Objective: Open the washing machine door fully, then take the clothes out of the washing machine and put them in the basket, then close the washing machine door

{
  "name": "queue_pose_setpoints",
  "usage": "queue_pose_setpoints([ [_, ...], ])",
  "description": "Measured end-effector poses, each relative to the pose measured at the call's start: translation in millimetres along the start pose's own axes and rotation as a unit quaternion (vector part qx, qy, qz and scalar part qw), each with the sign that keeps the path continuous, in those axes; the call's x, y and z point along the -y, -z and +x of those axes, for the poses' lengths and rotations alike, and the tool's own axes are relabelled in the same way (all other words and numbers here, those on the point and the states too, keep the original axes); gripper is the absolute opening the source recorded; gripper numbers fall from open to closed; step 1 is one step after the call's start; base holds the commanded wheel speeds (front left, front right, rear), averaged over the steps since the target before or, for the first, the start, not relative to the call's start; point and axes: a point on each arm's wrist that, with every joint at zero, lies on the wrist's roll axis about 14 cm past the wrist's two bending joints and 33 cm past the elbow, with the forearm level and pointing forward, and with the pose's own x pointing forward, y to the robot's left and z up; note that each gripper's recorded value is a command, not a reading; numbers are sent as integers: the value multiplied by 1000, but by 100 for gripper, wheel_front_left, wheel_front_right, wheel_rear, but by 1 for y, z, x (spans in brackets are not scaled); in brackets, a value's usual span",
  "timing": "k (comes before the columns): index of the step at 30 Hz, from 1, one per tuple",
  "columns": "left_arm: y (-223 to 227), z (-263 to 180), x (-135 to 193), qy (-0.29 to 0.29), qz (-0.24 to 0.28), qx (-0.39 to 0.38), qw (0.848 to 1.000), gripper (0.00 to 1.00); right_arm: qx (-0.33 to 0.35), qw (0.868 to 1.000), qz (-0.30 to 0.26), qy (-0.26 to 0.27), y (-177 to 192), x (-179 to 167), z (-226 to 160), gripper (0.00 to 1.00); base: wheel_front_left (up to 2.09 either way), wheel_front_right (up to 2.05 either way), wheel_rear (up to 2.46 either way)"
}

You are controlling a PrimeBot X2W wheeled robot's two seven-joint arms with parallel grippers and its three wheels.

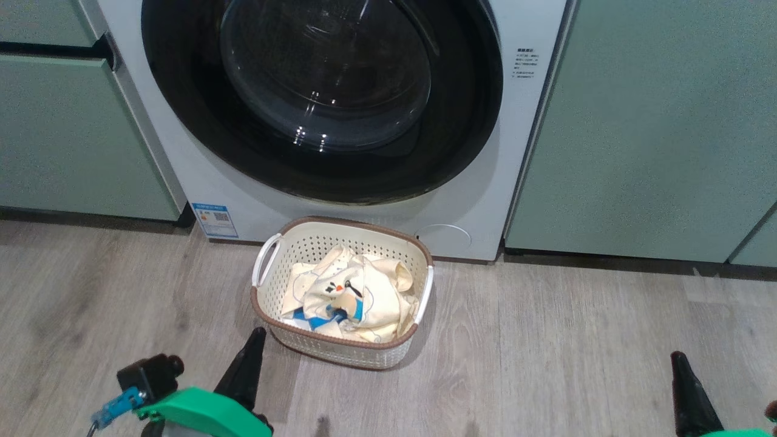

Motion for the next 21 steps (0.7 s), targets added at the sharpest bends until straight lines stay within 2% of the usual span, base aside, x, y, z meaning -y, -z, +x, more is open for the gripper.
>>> queue_pose_setpoints([
  [21, 2, 7, -3, -1, -122, -17, 992, 0, -3, 993, 116, 11, -3, 4, 13, 0, 0, 0, 0],
])
